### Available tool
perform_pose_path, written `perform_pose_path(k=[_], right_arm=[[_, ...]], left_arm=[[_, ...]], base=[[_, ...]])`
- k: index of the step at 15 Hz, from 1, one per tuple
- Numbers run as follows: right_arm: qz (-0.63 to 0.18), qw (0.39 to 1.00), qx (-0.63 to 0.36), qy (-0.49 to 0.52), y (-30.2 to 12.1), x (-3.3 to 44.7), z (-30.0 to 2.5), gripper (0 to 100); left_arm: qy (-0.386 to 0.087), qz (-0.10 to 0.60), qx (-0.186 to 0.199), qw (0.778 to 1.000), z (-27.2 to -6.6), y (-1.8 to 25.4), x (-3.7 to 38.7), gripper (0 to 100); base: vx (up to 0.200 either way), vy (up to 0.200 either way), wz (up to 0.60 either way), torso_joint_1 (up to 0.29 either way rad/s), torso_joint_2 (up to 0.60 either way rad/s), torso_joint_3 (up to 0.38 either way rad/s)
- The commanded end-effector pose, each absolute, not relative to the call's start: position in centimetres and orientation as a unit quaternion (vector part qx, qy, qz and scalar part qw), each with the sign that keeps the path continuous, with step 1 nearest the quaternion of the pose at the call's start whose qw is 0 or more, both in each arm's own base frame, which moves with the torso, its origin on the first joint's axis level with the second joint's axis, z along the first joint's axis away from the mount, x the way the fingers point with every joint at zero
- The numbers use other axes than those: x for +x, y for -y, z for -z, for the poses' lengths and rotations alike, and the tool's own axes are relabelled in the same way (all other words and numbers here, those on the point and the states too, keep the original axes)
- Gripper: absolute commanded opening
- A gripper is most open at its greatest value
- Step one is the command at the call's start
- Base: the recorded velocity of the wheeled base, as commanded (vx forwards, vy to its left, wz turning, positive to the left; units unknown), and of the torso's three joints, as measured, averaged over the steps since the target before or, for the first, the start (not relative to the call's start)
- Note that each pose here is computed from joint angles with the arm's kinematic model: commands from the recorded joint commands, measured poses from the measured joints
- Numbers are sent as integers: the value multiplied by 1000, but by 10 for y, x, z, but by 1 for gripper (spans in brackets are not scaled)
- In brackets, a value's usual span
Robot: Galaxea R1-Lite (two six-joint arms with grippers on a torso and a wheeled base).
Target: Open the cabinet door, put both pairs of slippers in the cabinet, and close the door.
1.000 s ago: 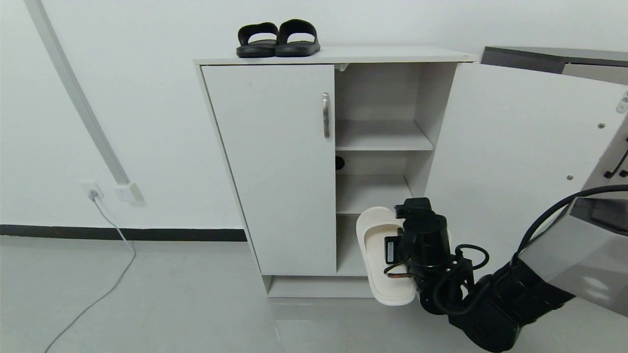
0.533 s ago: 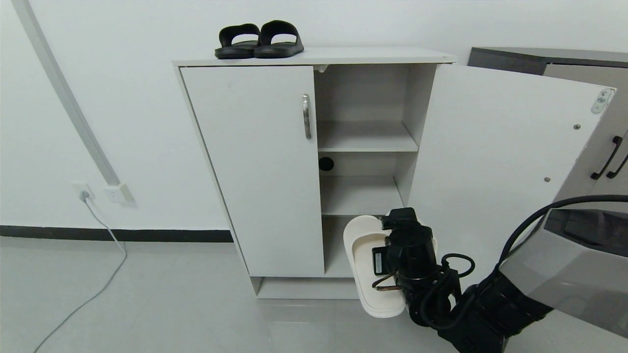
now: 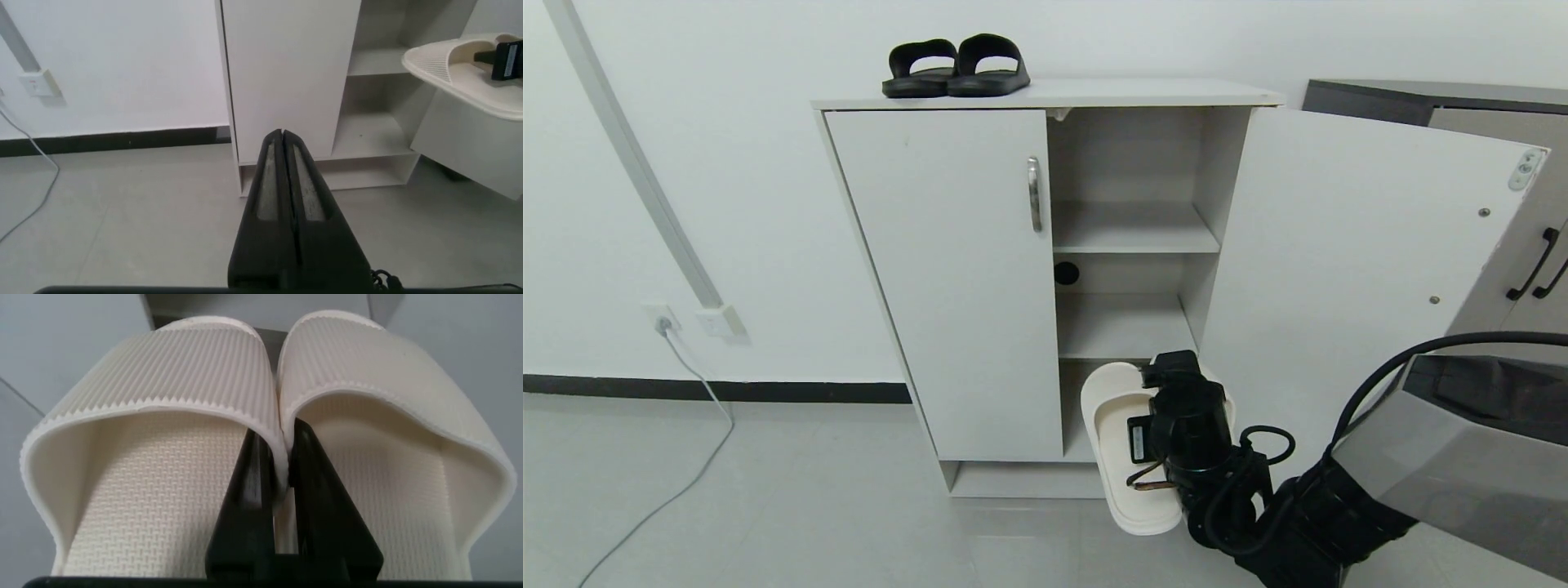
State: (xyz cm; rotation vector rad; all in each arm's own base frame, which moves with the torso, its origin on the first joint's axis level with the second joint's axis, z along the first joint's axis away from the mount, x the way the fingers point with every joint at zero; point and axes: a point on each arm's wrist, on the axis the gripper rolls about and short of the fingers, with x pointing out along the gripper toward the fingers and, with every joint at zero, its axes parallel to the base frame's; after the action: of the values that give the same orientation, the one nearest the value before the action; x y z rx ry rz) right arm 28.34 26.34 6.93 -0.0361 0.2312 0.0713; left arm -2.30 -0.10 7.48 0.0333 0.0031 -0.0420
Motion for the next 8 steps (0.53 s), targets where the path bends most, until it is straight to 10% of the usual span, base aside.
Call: perform_pose_path(k=[1, 8], right_arm=[[-35, 992, -21, -118, -268, 287, -62, 0], [-37, 993, -24, -114, -278, 298, -56, 0]], left_arm=[[-3, 21, 17, 1000, -75, 1, -23, 0], [-3, 21, 17, 1000, -75, 1, -23, 0]], base=[[0, 0, 0, 0, 0, 0], [0, 0, 0, 0, -1, -35]])
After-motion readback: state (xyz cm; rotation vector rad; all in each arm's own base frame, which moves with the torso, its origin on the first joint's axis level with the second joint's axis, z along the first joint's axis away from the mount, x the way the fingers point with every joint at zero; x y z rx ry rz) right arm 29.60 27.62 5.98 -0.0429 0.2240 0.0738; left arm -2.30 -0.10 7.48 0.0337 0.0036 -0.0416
